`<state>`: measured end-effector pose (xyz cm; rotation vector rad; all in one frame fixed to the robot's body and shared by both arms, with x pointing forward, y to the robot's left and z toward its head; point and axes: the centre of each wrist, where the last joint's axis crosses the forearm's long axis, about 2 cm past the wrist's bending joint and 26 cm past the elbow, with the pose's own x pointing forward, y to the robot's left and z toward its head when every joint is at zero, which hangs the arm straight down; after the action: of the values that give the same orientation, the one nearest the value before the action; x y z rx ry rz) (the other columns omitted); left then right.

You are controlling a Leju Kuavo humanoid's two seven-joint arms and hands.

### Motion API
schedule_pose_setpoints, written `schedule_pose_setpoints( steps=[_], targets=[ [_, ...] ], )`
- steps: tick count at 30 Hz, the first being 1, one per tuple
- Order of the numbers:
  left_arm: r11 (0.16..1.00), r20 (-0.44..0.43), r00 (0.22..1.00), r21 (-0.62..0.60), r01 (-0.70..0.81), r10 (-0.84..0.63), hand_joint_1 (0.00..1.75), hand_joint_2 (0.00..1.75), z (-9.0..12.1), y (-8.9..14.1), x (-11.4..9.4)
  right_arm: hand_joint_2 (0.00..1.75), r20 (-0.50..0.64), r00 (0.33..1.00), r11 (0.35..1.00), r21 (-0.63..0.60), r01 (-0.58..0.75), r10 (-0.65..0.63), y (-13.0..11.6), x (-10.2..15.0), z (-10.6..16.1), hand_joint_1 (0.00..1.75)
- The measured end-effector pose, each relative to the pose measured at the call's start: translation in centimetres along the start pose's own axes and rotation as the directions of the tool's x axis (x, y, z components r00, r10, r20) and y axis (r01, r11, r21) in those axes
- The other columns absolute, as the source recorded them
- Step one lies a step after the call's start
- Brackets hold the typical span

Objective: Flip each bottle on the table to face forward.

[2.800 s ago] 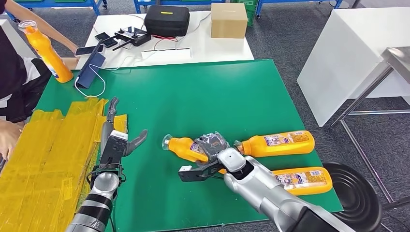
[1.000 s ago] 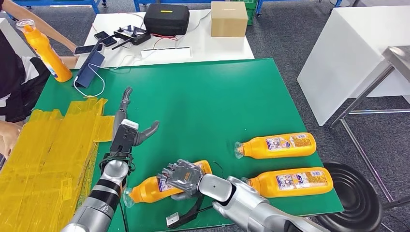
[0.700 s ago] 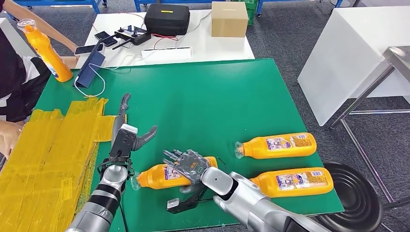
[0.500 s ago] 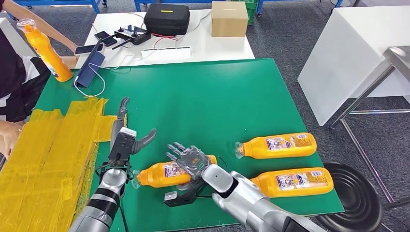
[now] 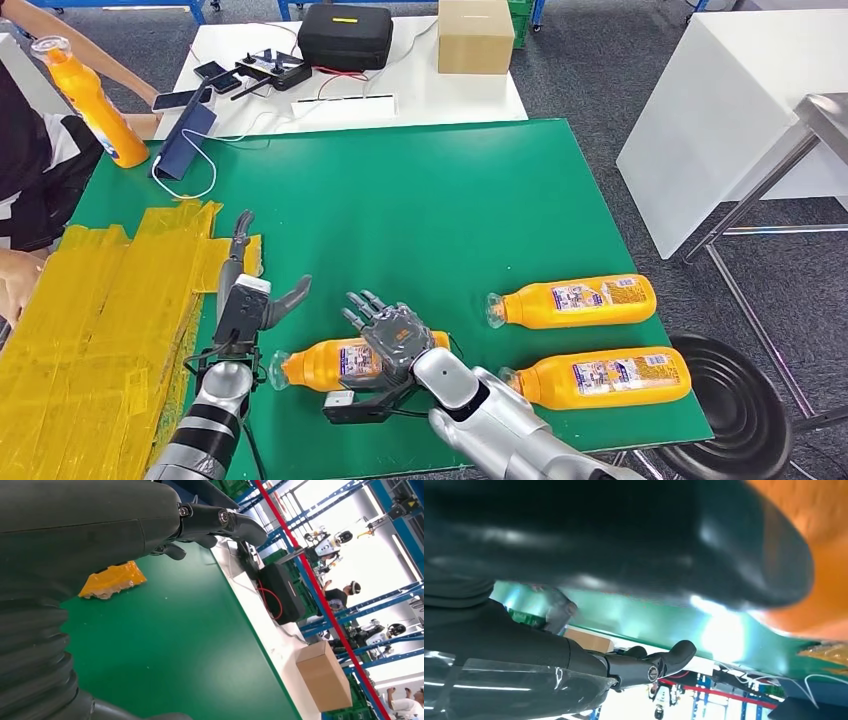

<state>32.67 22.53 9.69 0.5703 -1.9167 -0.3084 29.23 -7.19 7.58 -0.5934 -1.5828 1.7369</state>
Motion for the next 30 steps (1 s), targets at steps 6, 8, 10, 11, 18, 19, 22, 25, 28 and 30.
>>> schedule_pose_setpoints(
  steps=[6,8,10,11,18,19,22,25,28,30],
  targets=[
    [1.0,-0.012,1.0,0.017,0.011,-0.011,0.0,1.75,0.7,0.5,-0.3,0.0,-0.019,0.997,0.997,-0.034,0.069,-0.07,-0.3,1.2,0.4,0.0],
    [1.0,-0.018,1.0,0.022,0.017,-0.017,0.0,1.75,1.0,0.7,-0.5,0.0,-0.026,0.996,0.996,-0.034,0.085,-0.086,-0.4,1.6,0.5,0.0],
    [0.999,-0.023,1.0,0.028,0.022,-0.021,0.0,1.75,1.3,0.9,-0.6,0.0,-0.029,0.995,0.995,-0.037,0.096,-0.097,-0.4,1.8,0.7,0.0],
    [0.999,-0.025,0.999,0.031,0.024,-0.023,0.0,1.75,1.4,1.0,-0.6,0.0,-0.029,0.995,0.994,-0.039,0.099,-0.1,-0.4,1.9,0.8,0.0],
    [0.998,-0.034,0.999,0.045,0.031,-0.03,0.0,1.75,1.9,1.4,-0.9,0.0,-0.02,0.993,0.991,-0.06,0.116,-0.118,-0.8,2.1,1.3,0.0],
    [0.998,-0.037,0.999,0.048,0.032,-0.031,0.0,1.75,2.0,1.5,-1.0,0.0,-0.018,0.992,0.991,-0.066,0.12,-0.121,-0.9,2.1,1.3,0.0],
    [0.998,-0.043,0.998,0.056,0.037,-0.034,0.0,1.75,2.3,1.7,-1.1,0.0,-0.012,0.992,0.988,-0.086,0.128,-0.129,-1.4,2.1,1.6,0.0],
    [0.997,-0.051,0.998,0.064,0.041,-0.037,0.0,1.75,2.7,2.0,-1.3,0.0,-0.016,0.991,0.988,-0.089,0.129,-0.131,-1.7,2.0,1.9,0.0],
    [0.997,-0.057,0.998,0.07,0.044,-0.04,0.0,1.75,3.0,2.3,-1.4,0.0,-0.028,0.991,0.988,-0.082,0.127,-0.13,-1.7,1.8,2.3,0.0],
    [0.996,-0.059,0.997,0.073,0.045,-0.041,0.0,1.75,3.0,2.3,-1.5,0.0,-0.033,0.991,0.989,-0.082,0.126,-0.129,-1.7,1.8,2.4,0.0]
  ],
)
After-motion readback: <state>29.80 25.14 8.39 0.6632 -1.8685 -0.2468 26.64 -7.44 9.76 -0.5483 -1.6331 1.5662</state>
